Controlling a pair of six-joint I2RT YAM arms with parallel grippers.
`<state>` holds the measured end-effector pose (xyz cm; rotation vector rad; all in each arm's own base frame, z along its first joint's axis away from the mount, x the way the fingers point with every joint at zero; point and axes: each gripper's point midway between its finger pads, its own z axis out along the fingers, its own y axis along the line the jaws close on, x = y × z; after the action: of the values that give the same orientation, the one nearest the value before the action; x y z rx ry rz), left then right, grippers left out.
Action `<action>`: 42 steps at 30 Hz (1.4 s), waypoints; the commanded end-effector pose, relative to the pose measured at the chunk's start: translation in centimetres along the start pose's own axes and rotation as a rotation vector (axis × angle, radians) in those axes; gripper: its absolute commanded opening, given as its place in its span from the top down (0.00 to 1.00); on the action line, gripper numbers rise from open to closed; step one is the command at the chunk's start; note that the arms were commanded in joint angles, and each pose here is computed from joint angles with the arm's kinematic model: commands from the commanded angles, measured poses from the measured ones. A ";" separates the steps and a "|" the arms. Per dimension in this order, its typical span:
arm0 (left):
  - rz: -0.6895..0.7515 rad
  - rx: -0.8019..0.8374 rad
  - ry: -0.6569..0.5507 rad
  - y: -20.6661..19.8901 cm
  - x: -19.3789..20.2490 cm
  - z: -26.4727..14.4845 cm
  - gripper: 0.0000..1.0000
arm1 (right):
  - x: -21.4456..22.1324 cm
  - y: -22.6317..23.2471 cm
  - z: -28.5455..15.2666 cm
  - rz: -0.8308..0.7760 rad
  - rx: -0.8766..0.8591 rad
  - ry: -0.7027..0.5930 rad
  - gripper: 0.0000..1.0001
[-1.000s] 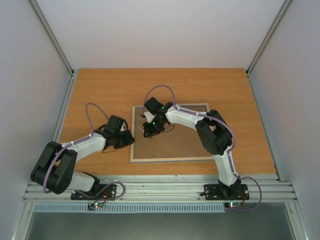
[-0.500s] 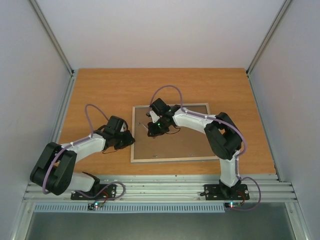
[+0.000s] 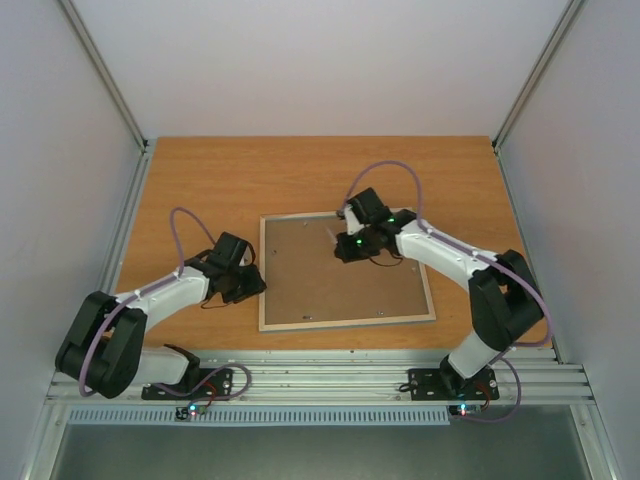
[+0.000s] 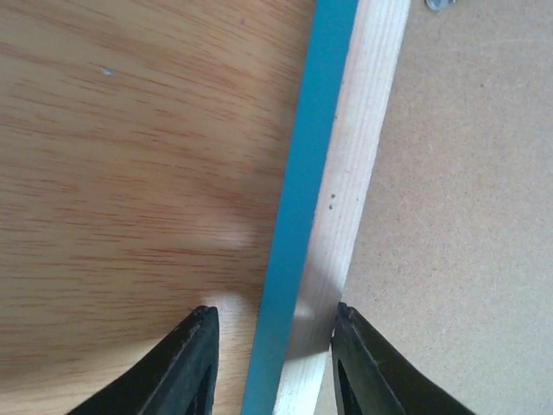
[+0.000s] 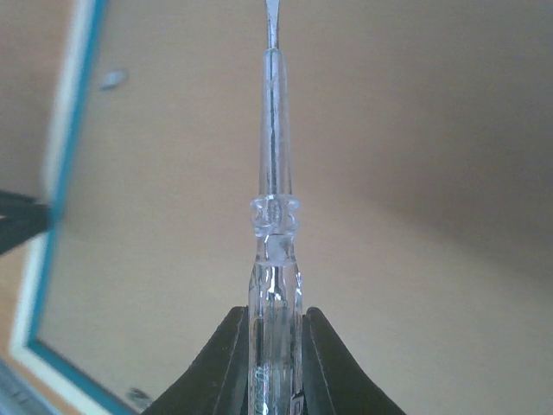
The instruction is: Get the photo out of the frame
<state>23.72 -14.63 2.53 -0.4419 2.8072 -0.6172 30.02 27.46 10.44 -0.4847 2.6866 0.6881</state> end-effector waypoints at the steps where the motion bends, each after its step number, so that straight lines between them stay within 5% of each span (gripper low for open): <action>1: 0.059 -0.037 -0.037 -0.3 -1.2 -1.0 0.60 | 1.2 -7.3 -3.4 0.077 0.205 -0.026 0.99; 13: 0.132 -0.034 -0.129 -0.5 -4.3 -2.3 0.38 | 2.5 -20.7 -11.6 0.425 0.481 -0.106 0.99; 35: 0.170 0.009 -0.185 0.1 -3.4 -3.1 0.26 | 6.2 -32.1 -10.9 0.634 0.537 0.081 0.91; 42: 0.171 0.031 -0.182 -0.3 -3.2 -3.2 0.25 | 6.9 -33.6 -10.4 0.669 0.522 0.093 0.81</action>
<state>25.32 -12.27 5.28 -0.2656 2.6711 -0.5215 34.66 -6.45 3.58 0.5382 2.9322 0.0768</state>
